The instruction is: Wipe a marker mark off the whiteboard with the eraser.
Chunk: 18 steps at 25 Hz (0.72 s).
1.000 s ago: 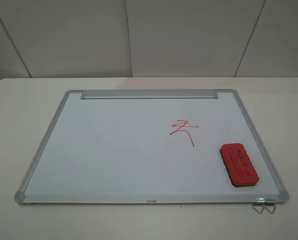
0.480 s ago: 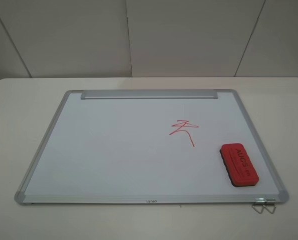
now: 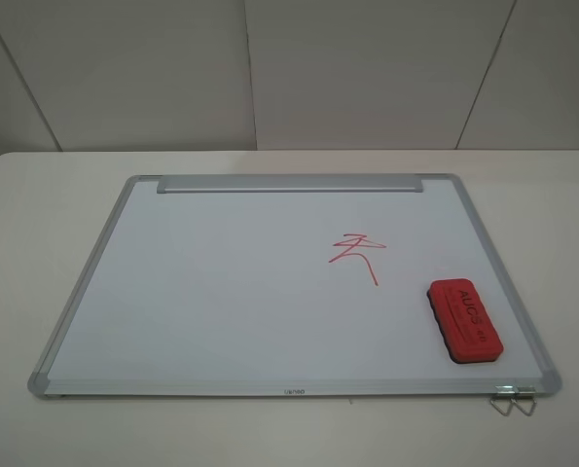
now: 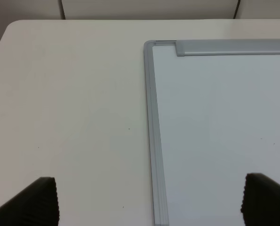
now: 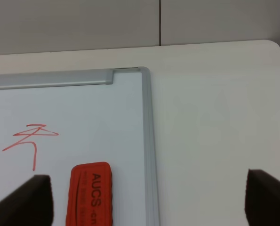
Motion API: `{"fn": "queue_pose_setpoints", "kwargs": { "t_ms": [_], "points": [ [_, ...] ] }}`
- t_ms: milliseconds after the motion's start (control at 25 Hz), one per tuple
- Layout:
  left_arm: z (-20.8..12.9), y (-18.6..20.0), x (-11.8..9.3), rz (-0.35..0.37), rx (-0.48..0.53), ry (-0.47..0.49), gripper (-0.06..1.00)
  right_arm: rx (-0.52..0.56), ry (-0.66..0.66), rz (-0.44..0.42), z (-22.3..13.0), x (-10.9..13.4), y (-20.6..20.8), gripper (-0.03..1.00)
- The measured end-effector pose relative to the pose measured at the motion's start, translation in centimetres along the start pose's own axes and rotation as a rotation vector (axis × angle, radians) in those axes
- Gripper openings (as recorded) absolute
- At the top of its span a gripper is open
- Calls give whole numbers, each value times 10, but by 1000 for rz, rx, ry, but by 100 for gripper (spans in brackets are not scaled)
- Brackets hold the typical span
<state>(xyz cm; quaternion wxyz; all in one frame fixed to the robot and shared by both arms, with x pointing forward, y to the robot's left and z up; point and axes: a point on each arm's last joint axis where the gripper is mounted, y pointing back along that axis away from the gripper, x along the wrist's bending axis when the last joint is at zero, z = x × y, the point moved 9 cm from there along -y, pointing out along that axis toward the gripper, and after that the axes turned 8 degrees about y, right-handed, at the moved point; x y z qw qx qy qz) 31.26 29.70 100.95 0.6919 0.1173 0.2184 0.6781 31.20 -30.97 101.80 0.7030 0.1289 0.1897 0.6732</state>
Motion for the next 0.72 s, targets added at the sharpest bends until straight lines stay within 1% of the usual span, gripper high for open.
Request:
{"fn": "queue_pose_setpoints", "kwargs": {
  "t_ms": [720],
  "points": [
    [0, 0, 0, 0, 0, 0, 77, 0, 0, 0, 0, 0, 0, 72]
  ]
}}
